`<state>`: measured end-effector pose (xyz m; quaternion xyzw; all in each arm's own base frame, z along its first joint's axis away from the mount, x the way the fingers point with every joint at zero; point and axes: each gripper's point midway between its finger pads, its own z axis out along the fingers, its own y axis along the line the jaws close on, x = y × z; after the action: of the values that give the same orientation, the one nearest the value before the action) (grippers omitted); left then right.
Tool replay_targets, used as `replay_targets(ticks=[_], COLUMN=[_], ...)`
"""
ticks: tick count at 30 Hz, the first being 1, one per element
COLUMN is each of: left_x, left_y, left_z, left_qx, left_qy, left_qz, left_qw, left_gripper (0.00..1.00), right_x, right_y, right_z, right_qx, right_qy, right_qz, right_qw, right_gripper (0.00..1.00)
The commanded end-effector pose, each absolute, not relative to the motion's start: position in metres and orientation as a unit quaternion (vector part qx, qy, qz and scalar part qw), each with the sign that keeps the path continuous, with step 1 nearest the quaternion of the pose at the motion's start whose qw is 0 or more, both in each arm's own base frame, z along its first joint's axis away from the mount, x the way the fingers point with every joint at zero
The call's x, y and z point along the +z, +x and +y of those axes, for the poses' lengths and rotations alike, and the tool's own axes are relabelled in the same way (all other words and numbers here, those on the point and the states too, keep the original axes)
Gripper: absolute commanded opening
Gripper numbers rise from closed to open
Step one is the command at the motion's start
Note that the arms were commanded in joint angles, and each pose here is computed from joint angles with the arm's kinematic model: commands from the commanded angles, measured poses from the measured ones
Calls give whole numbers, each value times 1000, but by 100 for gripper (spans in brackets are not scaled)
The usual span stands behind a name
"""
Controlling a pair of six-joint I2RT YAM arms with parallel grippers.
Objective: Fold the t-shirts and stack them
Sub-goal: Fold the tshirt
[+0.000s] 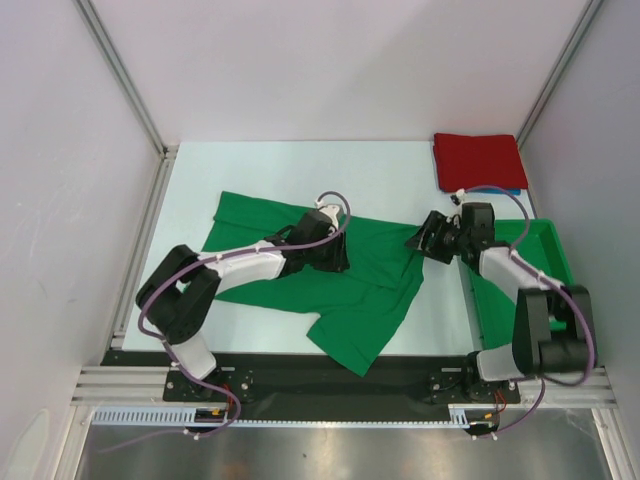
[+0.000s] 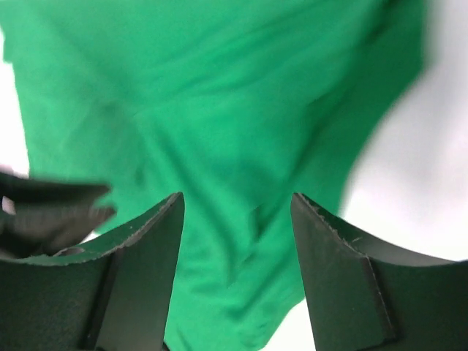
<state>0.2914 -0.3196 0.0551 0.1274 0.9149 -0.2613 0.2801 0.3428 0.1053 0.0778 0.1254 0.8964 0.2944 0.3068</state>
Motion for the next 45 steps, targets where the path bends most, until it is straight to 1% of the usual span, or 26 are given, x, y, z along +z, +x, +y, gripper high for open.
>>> replay_targets(ticks=[1, 3, 5, 7, 11, 16, 18, 20, 29, 31, 33, 36, 37, 40, 45], left_x=[76, 66, 60, 47, 37, 29, 27, 25, 27, 30, 30, 33, 34, 37, 43], left_y=[306, 307, 309, 310, 317, 321, 321, 321, 321, 321, 320, 320, 320, 321, 322], left_z=[-308, -309, -311, -312, -316, -319, -319, -317, -318, -319, -321, -322, -323, -323, -319], left_qx=[-233, -228, -226, -220, -213, -209, -207, -203, -206, -210, -214, -221, -222, -225, -224], left_qy=[139, 138, 138, 138, 137, 137, 137, 134, 135, 136, 136, 136, 136, 137, 134], left_qz=[906, 912, 914, 919, 922, 924, 925, 927, 926, 925, 925, 923, 923, 921, 920], left_qw=[324, 313, 308, 298, 293, 288, 287, 286, 285, 285, 284, 285, 284, 288, 291], left_gripper=[45, 44, 41, 40, 39, 38, 36, 31, 20, 18, 15, 10, 8, 6, 6], right_x=[96, 86, 94, 86, 78, 68, 65, 63, 49, 44, 43, 40, 42, 43, 41], right_y=[313, 293, 286, 275, 270, 267, 267, 267, 259, 254, 251, 247, 248, 250, 253], right_z=[122, 131, 139, 145, 156, 166, 168, 169, 168, 164, 160, 156, 157, 161, 171], right_qx=[303, 312, 341, 350, 365, 392, 394, 394, 383, 371, 359, 350, 354, 367, 389], right_qy=[108, 112, 120, 125, 129, 131, 133, 132, 139, 141, 134, 132, 130, 134, 134], right_qz=[893, 897, 882, 881, 877, 872, 871, 872, 881, 886, 891, 894, 891, 885, 879], right_qw=[314, 293, 302, 294, 286, 262, 261, 259, 239, 238, 244, 247, 252, 253, 239], right_gripper=[65, 63, 62, 59, 57, 49, 47, 44, 44, 45, 49, 50, 50, 49, 44])
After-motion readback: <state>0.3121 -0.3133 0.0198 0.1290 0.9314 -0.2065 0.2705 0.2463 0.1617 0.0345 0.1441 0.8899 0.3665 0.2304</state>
